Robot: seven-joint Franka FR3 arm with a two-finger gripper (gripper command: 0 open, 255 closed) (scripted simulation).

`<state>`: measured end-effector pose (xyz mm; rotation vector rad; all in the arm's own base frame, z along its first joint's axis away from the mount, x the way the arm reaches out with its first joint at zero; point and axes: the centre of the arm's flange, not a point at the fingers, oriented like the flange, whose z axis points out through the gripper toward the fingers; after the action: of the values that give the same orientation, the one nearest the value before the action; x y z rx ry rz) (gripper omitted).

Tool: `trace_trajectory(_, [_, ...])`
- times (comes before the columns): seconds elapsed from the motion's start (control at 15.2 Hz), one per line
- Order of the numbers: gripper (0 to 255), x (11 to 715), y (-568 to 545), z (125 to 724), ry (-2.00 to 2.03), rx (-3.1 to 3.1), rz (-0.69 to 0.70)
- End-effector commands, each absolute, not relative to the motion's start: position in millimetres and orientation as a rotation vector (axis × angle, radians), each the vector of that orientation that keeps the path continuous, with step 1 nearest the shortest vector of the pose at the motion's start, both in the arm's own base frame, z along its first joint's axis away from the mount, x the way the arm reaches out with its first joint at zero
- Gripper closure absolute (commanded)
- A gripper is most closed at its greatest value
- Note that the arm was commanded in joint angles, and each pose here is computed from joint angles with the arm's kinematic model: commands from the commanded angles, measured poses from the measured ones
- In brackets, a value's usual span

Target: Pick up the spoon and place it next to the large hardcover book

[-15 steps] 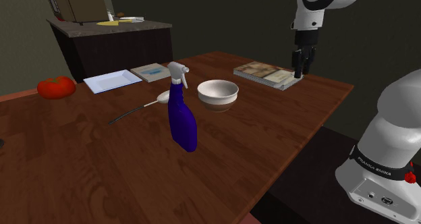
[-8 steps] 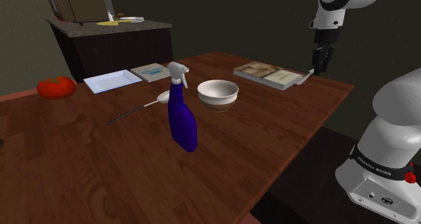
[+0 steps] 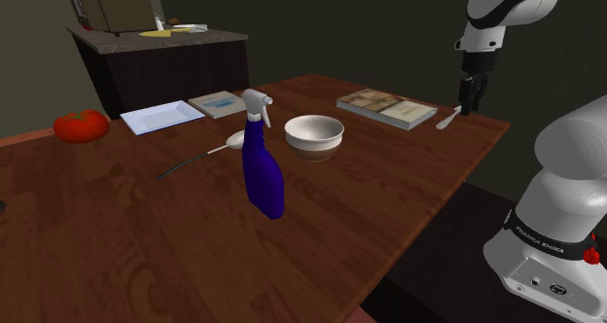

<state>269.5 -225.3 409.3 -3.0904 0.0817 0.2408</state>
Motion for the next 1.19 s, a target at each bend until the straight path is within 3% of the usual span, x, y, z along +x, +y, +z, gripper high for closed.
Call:
trace_trajectory(0.0, [255, 268.8, -226.1, 398.3, 0.082, -3.091, 0.24])
trace_trajectory(0.66, [255, 268.8, -226.1, 345.1, 0.082, -3.091, 0.24])
trace_trajectory(1.12, [255, 268.8, -226.1, 345.1, 0.082, -3.091, 0.24])
